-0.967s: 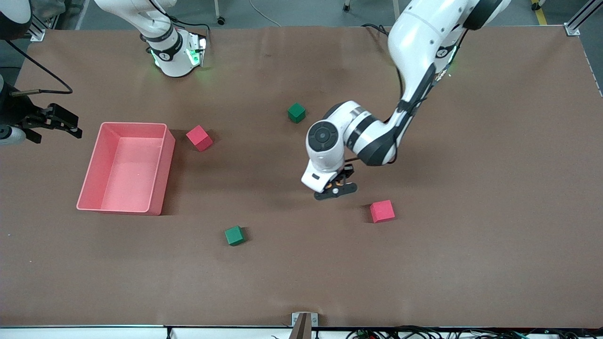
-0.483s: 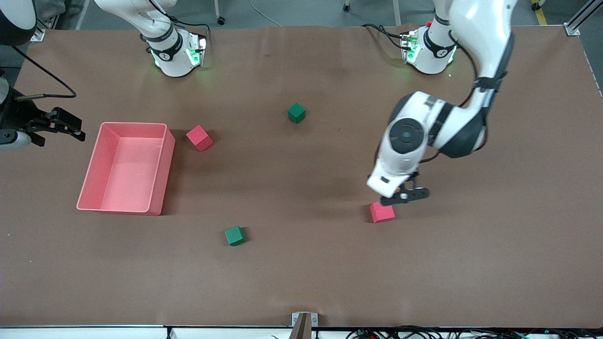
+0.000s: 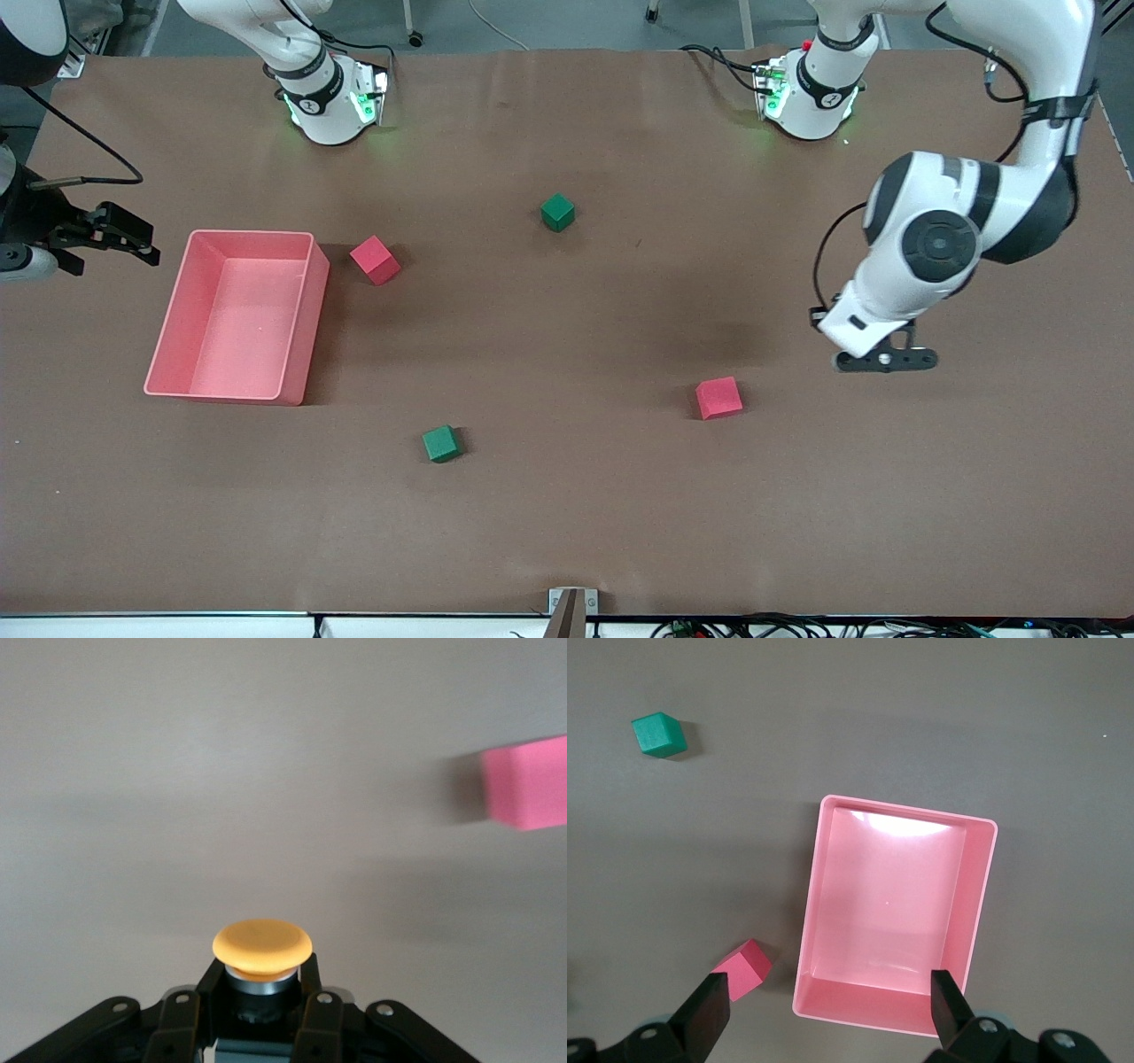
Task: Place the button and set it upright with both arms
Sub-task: 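Lift the button with the left gripper and carry it aside, then rotate the left gripper wrist to turn the button upright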
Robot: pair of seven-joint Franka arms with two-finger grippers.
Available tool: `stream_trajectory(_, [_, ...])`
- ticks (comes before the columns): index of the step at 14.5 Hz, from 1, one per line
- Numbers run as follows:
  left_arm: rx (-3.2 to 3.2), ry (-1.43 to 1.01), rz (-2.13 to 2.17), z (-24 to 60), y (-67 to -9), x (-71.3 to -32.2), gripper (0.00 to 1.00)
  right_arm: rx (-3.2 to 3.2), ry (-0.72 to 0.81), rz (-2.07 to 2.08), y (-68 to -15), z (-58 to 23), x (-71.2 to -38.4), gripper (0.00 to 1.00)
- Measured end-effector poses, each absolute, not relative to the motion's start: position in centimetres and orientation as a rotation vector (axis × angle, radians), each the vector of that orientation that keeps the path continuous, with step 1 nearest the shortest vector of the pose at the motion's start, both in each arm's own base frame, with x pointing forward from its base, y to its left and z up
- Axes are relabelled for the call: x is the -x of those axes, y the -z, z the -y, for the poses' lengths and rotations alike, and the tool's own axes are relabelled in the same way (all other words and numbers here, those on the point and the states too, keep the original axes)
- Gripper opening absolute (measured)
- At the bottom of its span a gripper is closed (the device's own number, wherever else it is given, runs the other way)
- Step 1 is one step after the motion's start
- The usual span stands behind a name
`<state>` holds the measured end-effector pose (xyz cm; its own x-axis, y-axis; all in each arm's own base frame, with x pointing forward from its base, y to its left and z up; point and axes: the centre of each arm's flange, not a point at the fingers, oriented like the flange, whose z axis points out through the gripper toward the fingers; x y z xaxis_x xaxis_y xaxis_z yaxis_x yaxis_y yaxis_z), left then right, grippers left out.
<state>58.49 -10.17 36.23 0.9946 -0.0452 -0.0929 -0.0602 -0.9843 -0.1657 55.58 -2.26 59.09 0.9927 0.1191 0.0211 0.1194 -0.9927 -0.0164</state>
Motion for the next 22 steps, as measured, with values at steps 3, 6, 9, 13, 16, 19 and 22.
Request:
stream_trajectory(3, [2.993, -0.158, -0.15, 3.7, -35.7, -58.8, 0.35, 3.118, 0.031, 0.187, -59.1, 2.3, -55.6, 1.0])
stream_trajectory(6, [3.026, -0.142, -0.183, -0.5, -34.8, -58.8, 0.35, 3.118, 0.032, 0.188, -59.1, 2.2, -55.6, 1.0])
stream_trajectory(9, [3.041, -0.07, -0.19, -1.8, -32.6, -58.3, 0.35, 3.118, 0.026, 0.189, -59.0, 2.2, -55.6, 1.0])
stream_trajectory(13, [3.065, -0.027, -0.192, -3.5, -27.7, -57.3, 0.35, 3.118, 0.019, 0.186, -58.9, 2.3, -55.5, 1.0])
stream_trajectory(16, [3.076, -0.028, -0.219, -5.7, -25.4, -57.2, 0.35, 3.117, 0.018, 0.193, -58.9, 2.1, -55.6, 1.0])
stream_trajectory(19, [3.075, -0.015, -0.32, -7.4, -24.2, -57.1, 0.35, 3.117, 0.011, 0.199, -58.7, 2.0, -55.6, 1.0])
stream_trajectory(22, [3.072, -0.009, -0.372, -8.4, -23.6, -57.0, 0.35, 3.116, 0.008, 0.206, -58.6, 1.9, -55.6, 1.0])
